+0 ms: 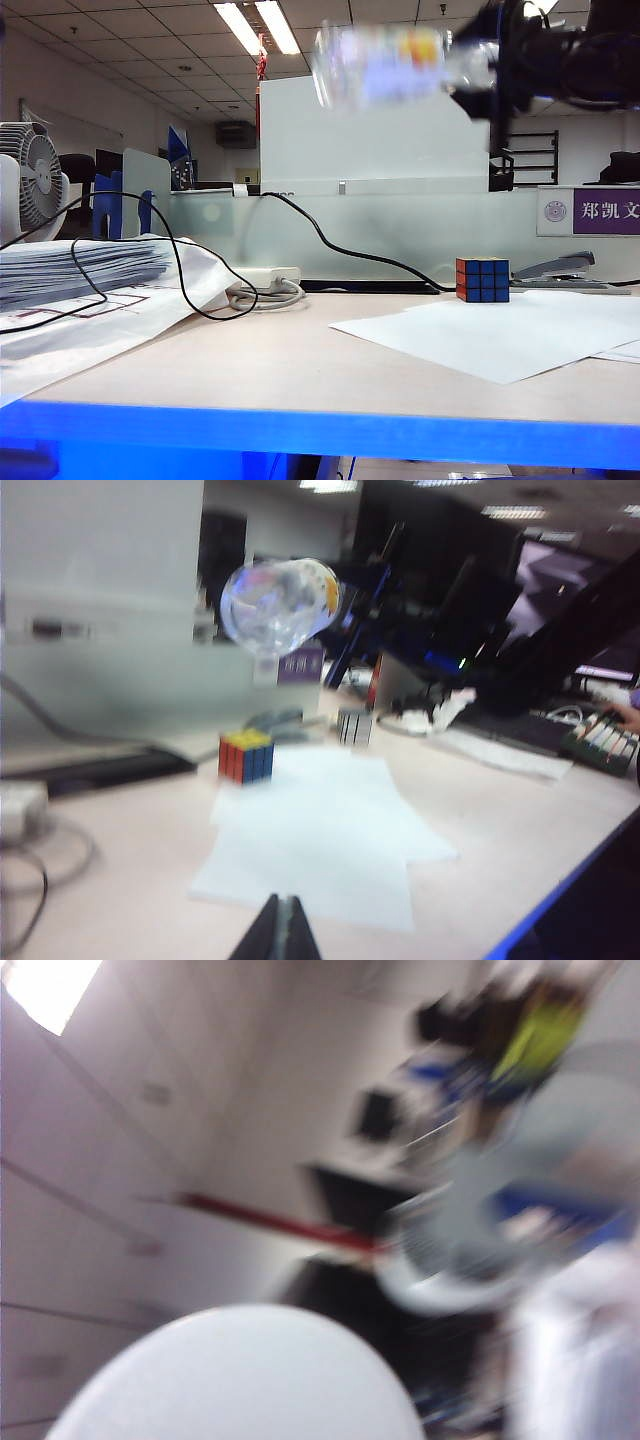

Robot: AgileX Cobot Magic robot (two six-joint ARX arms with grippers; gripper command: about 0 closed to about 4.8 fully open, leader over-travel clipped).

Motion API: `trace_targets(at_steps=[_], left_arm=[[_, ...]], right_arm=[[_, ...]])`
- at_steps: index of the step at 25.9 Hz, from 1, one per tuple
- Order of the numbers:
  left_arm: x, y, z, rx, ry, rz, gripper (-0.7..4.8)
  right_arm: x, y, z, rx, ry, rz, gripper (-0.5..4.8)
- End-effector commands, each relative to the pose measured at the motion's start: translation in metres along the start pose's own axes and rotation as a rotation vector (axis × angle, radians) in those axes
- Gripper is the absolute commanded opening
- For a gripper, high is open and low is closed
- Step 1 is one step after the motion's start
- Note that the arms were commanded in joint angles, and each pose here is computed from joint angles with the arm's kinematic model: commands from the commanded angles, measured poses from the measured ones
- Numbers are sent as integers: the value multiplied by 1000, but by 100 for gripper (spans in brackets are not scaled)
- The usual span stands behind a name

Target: Flip the plastic bottle upside down.

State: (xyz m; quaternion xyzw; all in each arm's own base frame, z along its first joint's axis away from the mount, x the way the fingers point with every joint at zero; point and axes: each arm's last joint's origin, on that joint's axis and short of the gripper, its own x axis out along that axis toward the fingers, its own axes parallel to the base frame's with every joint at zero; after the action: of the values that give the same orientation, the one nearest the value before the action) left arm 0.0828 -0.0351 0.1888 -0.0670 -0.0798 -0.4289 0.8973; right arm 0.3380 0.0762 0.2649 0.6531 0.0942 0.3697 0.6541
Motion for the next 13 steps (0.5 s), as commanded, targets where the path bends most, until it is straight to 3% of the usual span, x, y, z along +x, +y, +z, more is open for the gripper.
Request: trace_targets(at_steps=[1, 5, 6, 7, 9, 10, 11, 13], left_arm=[[0, -2, 8, 50, -65, -24, -2], [-3, -9, 24, 114, -187, -119, 0], [-4, -12, 29, 144, -237, -138, 28], [-7, -16, 37, 183, -313, -161, 113], [-12, -22, 47, 270, -416, -189, 154], [-14, -24, 50, 299, -446, -198, 162], [-16, -27, 53, 339, -484, -206, 220], [-16, -28, 58, 344, -490, -208, 321]], right_arm=[[6, 19, -15, 218, 85, 153, -2], [26, 27, -60, 340, 347, 152, -1], [30, 28, -76, 401, 389, 149, -1], [35, 30, -97, 447, 424, 155, -1], [40, 33, -127, 497, 451, 170, -1], [41, 34, -136, 515, 454, 175, -1], [42, 36, -150, 553, 476, 175, -2], [41, 40, -166, 577, 523, 179, -2]])
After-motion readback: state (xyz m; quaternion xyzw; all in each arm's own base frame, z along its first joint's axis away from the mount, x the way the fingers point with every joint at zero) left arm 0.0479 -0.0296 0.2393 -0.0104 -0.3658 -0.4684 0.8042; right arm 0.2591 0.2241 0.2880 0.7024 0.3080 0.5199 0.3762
